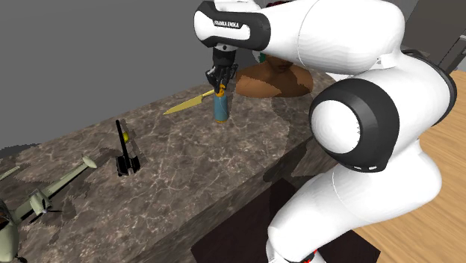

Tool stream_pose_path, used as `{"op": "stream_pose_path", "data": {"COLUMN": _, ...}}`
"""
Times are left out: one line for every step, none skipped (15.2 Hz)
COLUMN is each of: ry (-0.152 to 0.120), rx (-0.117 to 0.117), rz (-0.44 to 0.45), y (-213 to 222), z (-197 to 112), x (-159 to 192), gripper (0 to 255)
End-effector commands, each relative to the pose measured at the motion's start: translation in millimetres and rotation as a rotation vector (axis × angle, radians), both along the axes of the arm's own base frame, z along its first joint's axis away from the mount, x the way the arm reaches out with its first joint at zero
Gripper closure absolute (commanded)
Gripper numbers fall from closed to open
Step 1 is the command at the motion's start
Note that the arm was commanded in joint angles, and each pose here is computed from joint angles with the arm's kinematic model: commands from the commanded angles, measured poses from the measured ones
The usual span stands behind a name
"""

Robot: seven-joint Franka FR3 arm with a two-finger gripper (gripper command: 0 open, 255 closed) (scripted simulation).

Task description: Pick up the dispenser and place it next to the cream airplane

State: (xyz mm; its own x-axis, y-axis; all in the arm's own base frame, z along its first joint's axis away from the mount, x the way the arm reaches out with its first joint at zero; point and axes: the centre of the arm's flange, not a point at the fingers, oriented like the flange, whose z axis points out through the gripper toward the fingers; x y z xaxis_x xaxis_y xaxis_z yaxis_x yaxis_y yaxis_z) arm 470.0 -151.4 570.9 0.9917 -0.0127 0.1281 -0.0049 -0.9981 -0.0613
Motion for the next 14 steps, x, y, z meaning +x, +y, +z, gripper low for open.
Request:
{"op": "stream_pose_path", "data": {"ry": 0.0, "rx": 0.0, "rz": 0.0, "y": 0, "z": 0, "x": 0, "gripper": 255}}
{"op": "stream_pose_path", "data": {"ry": 0.0, "rx": 0.0, "rz": 0.0, "y": 0, "z": 0, "x": 0, "gripper": 255}}
{"op": "stream_pose_path", "data": {"ry": 0.0, "rx": 0.0, "rz": 0.0, "y": 0, "z": 0, "x": 0, "gripper": 255}}
{"op": "stream_pose_path", "data": {"ry": 0.0, "rx": 0.0, "rz": 0.0, "y": 0, "z": 0, "x": 0, "gripper": 255}}
{"op": "stream_pose_path", "data": {"ry": 0.0, "rx": 0.0, "rz": 0.0, "y": 0, "z": 0, "x": 0, "gripper": 255}}
{"op": "stream_pose_path", "data": {"ry": 0.0, "rx": 0.0, "rz": 0.0, "y": 0, "z": 0, "x": 0, "gripper": 255}}
{"op": "stream_pose_path", "data": {"ry": 0.0, "rx": 0.0, "rz": 0.0, "y": 0, "z": 0, "x": 0, "gripper": 255}}
{"op": "stream_pose_path", "data": {"ry": 0.0, "rx": 0.0, "rz": 0.0, "y": 0, "z": 0, "x": 0, "gripper": 255}}
{"op": "stream_pose_path", "data": {"ry": 0.0, "rx": 0.0, "rz": 0.0, "y": 0, "z": 5, "x": 0, "gripper": 255}}
{"op": "stream_pose_path", "data": {"ry": 0.0, "rx": 0.0, "rz": 0.0, "y": 0, "z": 11, "x": 0, "gripper": 255}}
{"op": "stream_pose_path", "data": {"ry": 0.0, "rx": 0.0, "rz": 0.0, "y": 0, "z": 16, "x": 0, "gripper": 255}}
{"op": "stream_pose_path", "data": {"ry": 0.0, "rx": 0.0, "rz": 0.0, "y": 0, "z": 21, "x": 0, "gripper": 255}}
{"op": "stream_pose_path", "data": {"ry": 0.0, "rx": 0.0, "rz": 0.0, "y": 0, "z": 26, "x": 0, "gripper": 255}}
{"op": "stream_pose_path", "data": {"ry": 0.0, "rx": 0.0, "rz": 0.0, "y": 0, "z": 32, "x": 0, "gripper": 255}}
